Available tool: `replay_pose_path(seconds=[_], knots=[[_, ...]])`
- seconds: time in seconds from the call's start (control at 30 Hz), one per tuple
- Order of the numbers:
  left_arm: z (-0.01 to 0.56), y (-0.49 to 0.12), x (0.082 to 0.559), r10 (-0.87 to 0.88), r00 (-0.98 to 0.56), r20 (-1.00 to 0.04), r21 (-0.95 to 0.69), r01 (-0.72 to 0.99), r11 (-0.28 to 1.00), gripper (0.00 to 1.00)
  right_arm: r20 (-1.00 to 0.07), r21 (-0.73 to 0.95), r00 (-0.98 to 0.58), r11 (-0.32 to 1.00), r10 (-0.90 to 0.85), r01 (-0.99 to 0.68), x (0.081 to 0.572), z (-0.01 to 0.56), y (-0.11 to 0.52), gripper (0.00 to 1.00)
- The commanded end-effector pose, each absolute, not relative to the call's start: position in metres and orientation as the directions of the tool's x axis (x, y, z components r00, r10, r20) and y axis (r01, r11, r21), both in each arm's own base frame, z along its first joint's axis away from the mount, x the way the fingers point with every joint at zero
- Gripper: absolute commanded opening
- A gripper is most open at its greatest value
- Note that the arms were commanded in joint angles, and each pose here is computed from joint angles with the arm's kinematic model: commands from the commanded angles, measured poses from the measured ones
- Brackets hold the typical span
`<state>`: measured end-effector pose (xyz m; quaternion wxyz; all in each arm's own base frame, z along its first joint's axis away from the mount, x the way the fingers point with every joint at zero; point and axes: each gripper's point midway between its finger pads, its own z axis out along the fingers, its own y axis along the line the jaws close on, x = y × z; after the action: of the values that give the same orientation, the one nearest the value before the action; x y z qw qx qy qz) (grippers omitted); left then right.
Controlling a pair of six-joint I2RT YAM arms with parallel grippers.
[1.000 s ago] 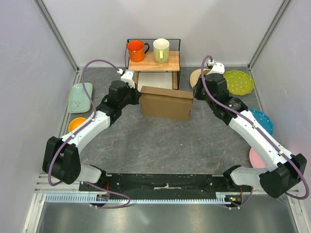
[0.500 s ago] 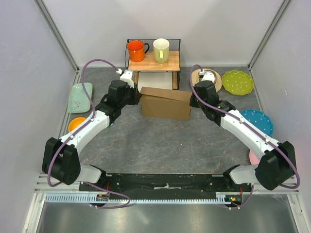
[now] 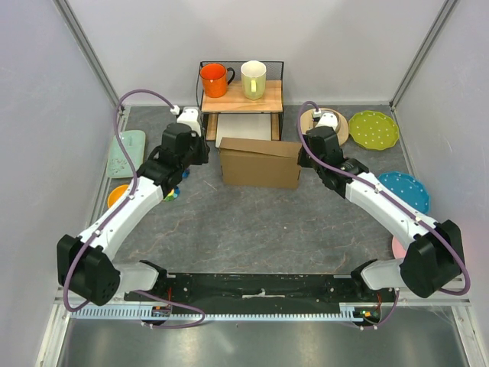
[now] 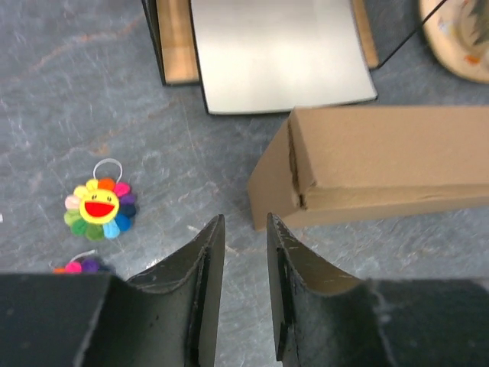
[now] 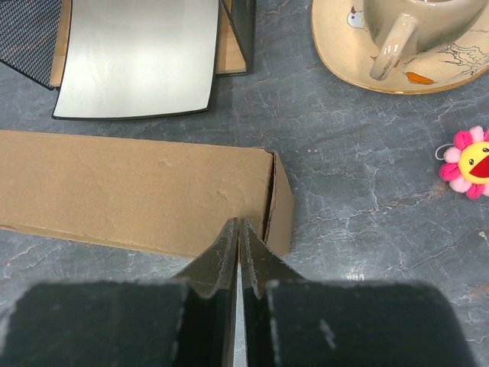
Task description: Fold the paper box
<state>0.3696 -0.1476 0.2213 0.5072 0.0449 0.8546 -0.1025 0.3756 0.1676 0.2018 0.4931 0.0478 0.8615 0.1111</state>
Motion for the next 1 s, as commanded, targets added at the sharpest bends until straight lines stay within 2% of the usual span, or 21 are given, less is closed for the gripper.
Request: replay_pose_path(seconds=[0.0, 0.07, 0.1, 0.2, 0.3, 0.43, 0.6, 0.7, 0.83, 0.97], knots=[[0.295, -0.158, 0.385, -0.181, -0.295, -0.938, -0.248, 0.209, 0.946, 0.33, -0.77, 0.169, -0.626, 0.986, 0.124, -0.012, 0.359, 0.161, 0.16, 0.09], [0.307, -0.174, 0.388, -0.21, -0.28, -0.937, -0.29, 0.283, 0.914, 0.26, -0.769, 0.165, -0.628, 0.986, 0.12, -0.013, 0.358, 0.16, 0.159, 0.09], [0.311, -0.18, 0.39, -0.227, -0.283, -0.932, -0.312, 0.307, 0.899, 0.17, -0.767, 0.168, -0.631, 0.986, 0.119, -0.017, 0.357, 0.159, 0.16, 0.09], [0.31, -0.201, 0.397, -0.237, -0.328, -0.915, -0.354, 0.368, 0.86, 0.11, -0.762, 0.168, -0.637, 0.986, 0.115, -0.023, 0.354, 0.156, 0.16, 0.09], [0.285, -0.209, 0.402, -0.232, -0.383, -0.894, -0.377, 0.364, 0.851, 0.08, -0.753, 0.176, -0.647, 0.984, 0.115, -0.029, 0.352, 0.152, 0.161, 0.08], [0.244, -0.233, 0.389, -0.222, -0.464, -0.857, -0.445, 0.451, 0.774, 0.07, -0.744, 0.176, -0.659, 0.984, 0.111, -0.034, 0.35, 0.147, 0.162, 0.08], [0.184, -0.223, 0.379, -0.154, -0.582, -0.798, -0.432, 0.375, 0.82, 0.02, -0.746, 0.183, -0.657, 0.982, 0.111, -0.041, 0.351, 0.15, 0.164, 0.08], [0.209, -0.211, 0.389, -0.174, -0.502, -0.847, -0.399, 0.385, 0.832, 0.02, -0.75, 0.188, -0.652, 0.981, 0.113, -0.047, 0.352, 0.154, 0.166, 0.07], [0.311, -0.203, 0.405, -0.268, -0.292, -0.918, -0.378, 0.445, 0.811, 0.02, -0.753, 0.189, -0.648, 0.981, 0.112, -0.05, 0.354, 0.156, 0.167, 0.07], [0.345, -0.213, 0.405, -0.315, -0.273, -0.909, -0.414, 0.492, 0.766, 0.03, -0.755, 0.184, -0.646, 0.982, 0.112, -0.044, 0.353, 0.156, 0.165, 0.07]])
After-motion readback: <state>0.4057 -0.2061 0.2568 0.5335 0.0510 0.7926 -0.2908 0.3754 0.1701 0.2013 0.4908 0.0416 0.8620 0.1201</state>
